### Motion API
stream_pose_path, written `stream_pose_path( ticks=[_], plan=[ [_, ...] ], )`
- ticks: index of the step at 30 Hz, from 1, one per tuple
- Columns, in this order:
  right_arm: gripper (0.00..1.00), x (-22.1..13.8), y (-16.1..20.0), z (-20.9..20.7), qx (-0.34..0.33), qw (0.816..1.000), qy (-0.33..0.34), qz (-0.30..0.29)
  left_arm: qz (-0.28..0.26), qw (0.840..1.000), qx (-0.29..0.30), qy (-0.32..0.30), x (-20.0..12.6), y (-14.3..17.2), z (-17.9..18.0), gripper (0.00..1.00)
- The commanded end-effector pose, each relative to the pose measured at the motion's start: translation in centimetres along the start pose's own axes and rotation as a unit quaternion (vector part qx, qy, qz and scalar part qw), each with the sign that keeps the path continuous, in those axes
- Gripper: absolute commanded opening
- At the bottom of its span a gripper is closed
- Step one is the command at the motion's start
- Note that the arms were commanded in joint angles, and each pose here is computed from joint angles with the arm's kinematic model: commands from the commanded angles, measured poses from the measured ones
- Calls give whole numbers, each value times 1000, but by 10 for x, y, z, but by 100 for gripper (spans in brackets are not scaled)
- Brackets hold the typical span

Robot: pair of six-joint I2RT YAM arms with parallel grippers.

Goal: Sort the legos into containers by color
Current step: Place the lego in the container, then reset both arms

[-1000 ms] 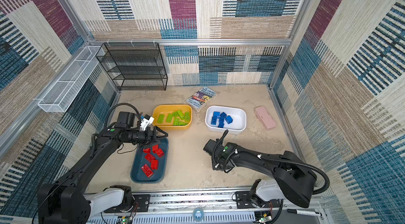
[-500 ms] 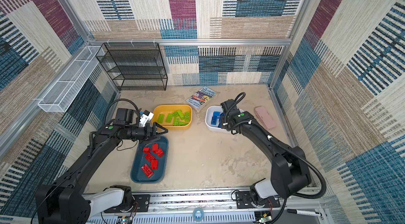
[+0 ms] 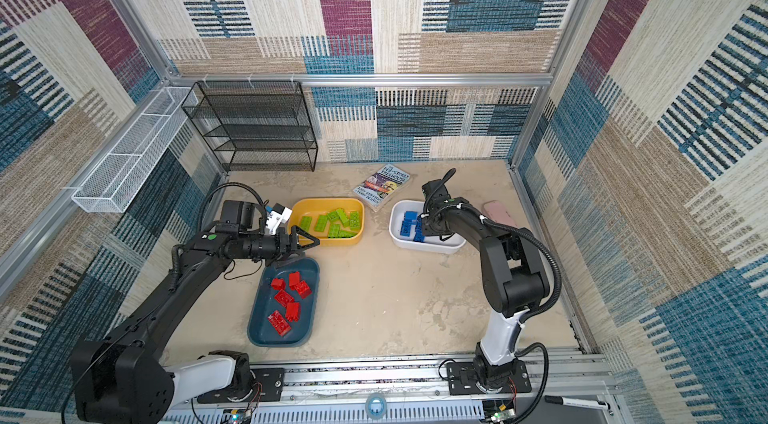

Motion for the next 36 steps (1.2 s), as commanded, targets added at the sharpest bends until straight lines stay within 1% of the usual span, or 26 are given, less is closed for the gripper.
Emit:
stream_pose_path(
  ticks=[1,4,5,7,9,12,14,16,17,18,19,20,22,24,26,28,29,30,32,34,35,36],
  plan=[
    [59,-14,-11,1,-6,1000,-4,-21,-12,1000,11,8,0,-9,-4,91],
    [78,-38,-19,-3,-6,999,0,-47,-26,999,27,-8,-1,-18,-4,92],
    [83,-48,-21,-4,-7,998,0,-56,-32,999,33,-22,-1,-22,-1,92],
    [89,-65,-24,-8,-5,997,-5,-77,-50,996,52,-59,-4,-32,5,92],
    [98,-81,-25,-13,1,994,-15,-106,-79,988,82,-107,-9,-44,13,92],
    [99,-97,-20,-24,10,986,-29,-164,-136,958,131,-217,-25,-62,34,93],
    [99,-103,-15,-37,25,978,-27,-207,-177,927,169,-286,-36,-74,48,94],
    [99,-106,-9,-55,46,967,-5,-252,-212,899,180,-339,-45,-82,65,94],
    [99,-108,-7,-63,59,959,6,-276,-230,891,177,-350,-48,-85,73,95],
    [99,-107,-3,-68,63,954,9,-292,-250,888,172,-346,-51,-87,78,95],
    [99,-111,-5,-69,63,943,2,-325,-272,884,168,-341,-52,-89,85,95],
    [99,-107,2,-70,55,939,-3,-340,-289,876,171,-345,-53,-92,90,95],
    [99,-99,6,-74,61,930,2,-363,-296,865,182,-362,-49,-93,102,95],
    [99,-90,12,-78,55,922,19,-384,-291,856,188,-384,-45,-91,114,95],
    [99,-86,21,-80,45,910,19,-413,-291,842,202,-407,-42,-85,128,95],
    [99,-86,27,-82,35,897,18,-441,-306,830,225,-409,-38,-81,136,96],
    [99,-86,30,-84,33,891,19,-452,-306,829,229,-409,-35,-80,140,96],
    [99,-87,32,-84,30,886,14,-463,-301,831,232,-406,-32,-79,142,96],
    [99,-86,36,-87,20,876,-4,-482,-281,842,243,-390,-18,-79,149,96],
    [99,-83,41,-90,13,868,-15,-497,-281,851,239,-373,-9,-80,155,96],
    [99,-84,42,-91,9,860,-24,-510,-278,856,249,-357,-2,-80,155,96],
    [99,-83,43,-91,4,857,-31,-514,-272,860,253,-350,3,-79,157,96]
  ],
)
Point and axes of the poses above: each gripper's point midway between its finger pads, its own x axis out along the fingers, its own z axis along the line the jaws close on, y = z × x, the point moved 5 cm from there along -x, back along the fingers, and after that the axes turned 5 degrees about x, right-handed, at the moved point
